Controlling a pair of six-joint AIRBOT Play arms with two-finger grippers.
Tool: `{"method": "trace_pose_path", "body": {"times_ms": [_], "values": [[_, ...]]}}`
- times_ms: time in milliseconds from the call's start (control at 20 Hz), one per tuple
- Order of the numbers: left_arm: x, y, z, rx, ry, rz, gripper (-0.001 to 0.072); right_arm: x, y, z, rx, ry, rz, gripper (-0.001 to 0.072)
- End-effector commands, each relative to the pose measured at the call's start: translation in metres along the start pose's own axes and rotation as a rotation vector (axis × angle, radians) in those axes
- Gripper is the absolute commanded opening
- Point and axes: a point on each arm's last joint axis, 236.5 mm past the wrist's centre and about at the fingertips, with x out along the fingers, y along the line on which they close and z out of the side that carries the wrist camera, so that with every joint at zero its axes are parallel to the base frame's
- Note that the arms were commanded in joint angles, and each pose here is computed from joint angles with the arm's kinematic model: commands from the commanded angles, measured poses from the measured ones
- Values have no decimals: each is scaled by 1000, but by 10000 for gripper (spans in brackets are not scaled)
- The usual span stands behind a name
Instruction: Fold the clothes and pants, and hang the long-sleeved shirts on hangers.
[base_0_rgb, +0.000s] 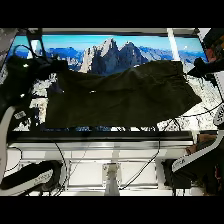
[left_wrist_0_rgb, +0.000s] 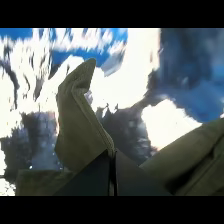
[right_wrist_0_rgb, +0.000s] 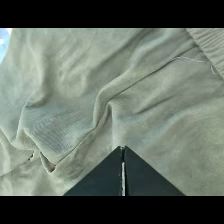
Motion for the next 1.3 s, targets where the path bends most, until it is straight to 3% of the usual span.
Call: {"method": "trace_pose_path", "body": {"times_ms": [0, 150, 300, 350, 450, 500, 550, 650, 700, 750, 800, 900, 1000, 1100, 1250], "values": [[75, 8, -3, -150, -22, -5, 7, 1, 2, -6, -5, 24, -1, 40], [144, 18, -18, -296, 30, -1, 7, 4, 8, -16, -17, 67, 1, 40], [191, 7, -6, -312, -45, -52, 13, 11, 21, -22, -44, 86, 4, 40], [197, 0, 12, -327, -119, -90, 104, 14, 27, -24, -62, 94, 6, 40], [194, -3, 45, -457, -221, -148, 519, 22, 43, -30, -102, 107, 13, 40], [190, 2, 54, -530, -238, -158, 629, 26, 50, -32, -117, 111, 17, 40], [187, 8, 58, -547, -246, -153, 634, 30, 57, -33, -129, 113, 20, 40], [183, 33, 50, -555, -199, -91, 610, 36, 67, -34, -148, 109, 25, 40], [180, 48, 40, -535, -152, -42, 501, 38, 70, -36, -154, 113, 27, 40], [175, 65, 26, -501, -89, 15, 205, 40, 72, -35, -158, 108, 28, 40], [169, 81, 16, -458, -39, 61, 8, 40, 74, -33, -157, 98, 34, 40], [156, 107, 4, -335, 34, 117, 6, 39, 73, -31, -154, 90, 33, 40], [145, 115, -10, -227, 120, 74, 5, 39, 71, -29, -148, 86, 36, 40], [137, 104, -39, -148, 252, -101, 6, 37, 70, -27, -141, 78, 43, 40], [114, 105, -83, -190, 423, -336, 6, 34, 73, -25, -124, 72, 77, 40]]}}
